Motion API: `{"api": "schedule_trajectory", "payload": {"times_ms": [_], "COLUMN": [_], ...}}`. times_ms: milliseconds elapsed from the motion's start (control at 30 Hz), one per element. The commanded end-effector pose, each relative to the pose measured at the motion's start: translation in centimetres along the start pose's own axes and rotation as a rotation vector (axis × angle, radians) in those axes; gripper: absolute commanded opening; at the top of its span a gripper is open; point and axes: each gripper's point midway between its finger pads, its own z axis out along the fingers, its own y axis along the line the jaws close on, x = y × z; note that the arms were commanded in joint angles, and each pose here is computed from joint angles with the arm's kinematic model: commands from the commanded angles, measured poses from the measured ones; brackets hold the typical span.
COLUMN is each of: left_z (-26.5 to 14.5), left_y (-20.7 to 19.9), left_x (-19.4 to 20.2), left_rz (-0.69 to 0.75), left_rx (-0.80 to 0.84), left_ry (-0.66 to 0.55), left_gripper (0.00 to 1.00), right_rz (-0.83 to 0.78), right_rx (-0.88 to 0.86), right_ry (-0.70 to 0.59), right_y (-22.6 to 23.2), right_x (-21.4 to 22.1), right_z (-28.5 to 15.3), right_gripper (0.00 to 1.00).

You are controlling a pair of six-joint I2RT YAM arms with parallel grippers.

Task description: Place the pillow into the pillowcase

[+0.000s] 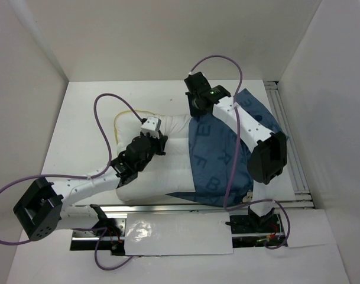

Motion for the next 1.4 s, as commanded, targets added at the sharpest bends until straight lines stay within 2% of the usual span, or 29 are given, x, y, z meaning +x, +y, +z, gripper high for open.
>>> {"api": "schedule_trajectory", "payload": {"times_ms": [0, 100, 167, 333, 500, 600, 733, 867, 1067, 1167, 1200, 1233, 1300, 1333, 1367], "left_z": [-0.4, -0.1, 0.1, -0.1, -0.2, 0.4, 0.6, 0.6, 3.8, 5.7, 6.8, 7.6, 9.1, 9.4, 9.6], "left_y": [-1.7, -2.2, -2.8, -4.8, -5.8, -5.8, -5.7, -4.7, -1.0, 0.9, 1.7, 2.8, 3.5, 3.9, 4.5], "left_x": [-8.8, -9.7, -10.2, -11.9, -13.7, -13.4, -13.6, -14.5, -11.1, -9.7, -8.2, -7.6, -4.8, -4.2, -3.4], "left_rz": [-0.034, -0.004, 0.019, 0.061, 0.061, 0.051, 0.034, -0.011, -0.082, -0.167, -0.176, -0.219, -0.208, -0.214, -0.223], "left_rx": [0.033, 0.042, 0.069, 0.161, 0.196, 0.185, 0.174, 0.107, -0.099, -0.161, -0.191, -0.23, -0.263, -0.297, -0.332], "left_ry": [-0.266, -0.283, -0.291, -0.333, -0.374, -0.363, -0.364, -0.392, -0.291, -0.228, -0.187, -0.157, -0.075, -0.057, -0.005], "left_gripper": [0.0, 0.0, 0.0, 0.0, 0.0, 0.0, 0.0, 0.0, 0.0, 0.0, 0.0, 0.0, 0.0, 0.0, 0.02], "right_rz": [-0.026, -0.024, -0.021, -0.04, -0.058, -0.038, 0.005, 0.088, 0.243, 0.26, 0.248, 0.232, 0.211, 0.17, 0.159], "right_rx": [-0.063, -0.19, -0.27, -0.673, -1.002, -1.221, -1.329, -1.281, -0.941, -0.785, -0.766, -0.719, -0.677, -0.661, -0.609], "right_ry": [0.035, -0.065, -0.084, -0.158, -0.098, -0.123, -0.079, -0.068, 0.004, 0.061, 0.058, 0.07, 0.089, 0.087, 0.141], "right_y": [1.1, 3.4, 4.8, 11.4, 16.5, 18.5, 19.5, 17.9, 13.4, 11.5, 11.4, 11.0, 10.6, 10.3, 9.6], "right_x": [0.7, -1.8, -2.2, -4.3, -2.8, -3.3, -2.4, -2.9, -2.4, -0.9, -1.0, -0.4, -0.2, -0.2, 1.0], "right_z": [-1.7, -3.6, -4.1, -8.6, -13.1, -16.3, -17.8, -15.9, -6.3, -1.5, -0.9, 0.9, 1.8, 2.1, 3.2], "right_gripper": [0.0, 0.0, 0.0, 0.0, 0.0, 0.0, 0.0, 0.0, 0.0, 0.0, 0.0, 0.02, 0.08, 0.13, 0.25]}}
